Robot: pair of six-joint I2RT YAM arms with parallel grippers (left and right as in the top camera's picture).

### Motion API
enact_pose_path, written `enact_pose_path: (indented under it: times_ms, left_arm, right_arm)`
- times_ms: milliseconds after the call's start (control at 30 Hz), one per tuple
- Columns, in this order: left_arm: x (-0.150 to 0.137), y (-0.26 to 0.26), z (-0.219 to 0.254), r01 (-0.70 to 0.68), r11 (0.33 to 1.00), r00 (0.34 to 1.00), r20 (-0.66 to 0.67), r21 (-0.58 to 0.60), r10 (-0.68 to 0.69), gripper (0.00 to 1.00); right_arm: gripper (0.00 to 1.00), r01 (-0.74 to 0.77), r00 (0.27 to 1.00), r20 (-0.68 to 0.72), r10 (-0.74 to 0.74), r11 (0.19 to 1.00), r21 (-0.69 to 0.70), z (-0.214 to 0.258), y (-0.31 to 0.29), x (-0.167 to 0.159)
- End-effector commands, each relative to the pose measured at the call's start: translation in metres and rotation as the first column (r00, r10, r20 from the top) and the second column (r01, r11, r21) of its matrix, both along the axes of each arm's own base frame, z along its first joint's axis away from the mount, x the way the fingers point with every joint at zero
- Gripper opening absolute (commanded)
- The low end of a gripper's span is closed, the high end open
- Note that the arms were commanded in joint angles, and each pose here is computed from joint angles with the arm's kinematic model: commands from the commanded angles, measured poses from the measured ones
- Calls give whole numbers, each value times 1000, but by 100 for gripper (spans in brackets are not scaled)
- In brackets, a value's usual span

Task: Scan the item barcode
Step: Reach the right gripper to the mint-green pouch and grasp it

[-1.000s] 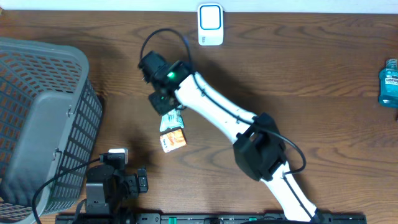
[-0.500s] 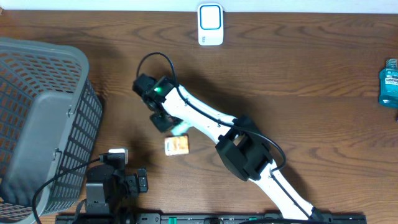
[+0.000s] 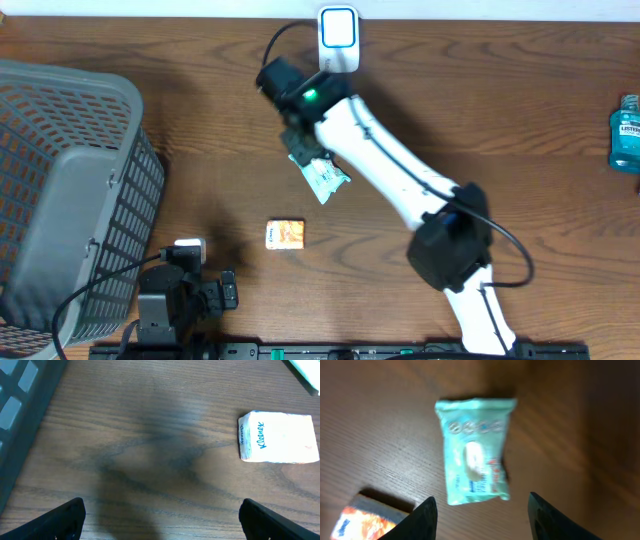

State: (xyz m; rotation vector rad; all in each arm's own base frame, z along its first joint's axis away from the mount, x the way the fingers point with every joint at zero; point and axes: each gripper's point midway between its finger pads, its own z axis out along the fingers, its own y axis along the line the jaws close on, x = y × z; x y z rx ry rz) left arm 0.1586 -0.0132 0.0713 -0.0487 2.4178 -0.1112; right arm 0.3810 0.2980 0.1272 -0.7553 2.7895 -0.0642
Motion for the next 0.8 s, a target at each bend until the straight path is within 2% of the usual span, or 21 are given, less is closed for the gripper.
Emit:
enact_pose_path:
  times_ms: [0,133,233,367,667,767]
  left_arm:
    - [0,1,3,-5,1000,1000,8,0,5,98]
    - [0,1,3,-5,1000,1000,8,1,5,98]
    - [0,1,3,-5,1000,1000,8,1,5,98]
    - [0,1,3,-5,1000,1000,8,1,5,98]
    - [0,1,3,-5,1000,1000,8,1,5,98]
    - [0,1,3,-5,1000,1000,8,1,5,98]
  right_arm:
    - [55,-41,999,-33,41,999,-8,-13,-5,3]
    - [64,-91,992,-91,84,993,-80,-54,4,-15]
    - [68,-113,991,-85,101,983,-144,-67,7,-24]
    - [71,-131,990,22,140,965,-229,-65,17,-22]
    - [60,-57,965,203,164,891,-451,-121,-17,-11]
    - [52,-67,966,189,174,881,-469,-133,-24,-16]
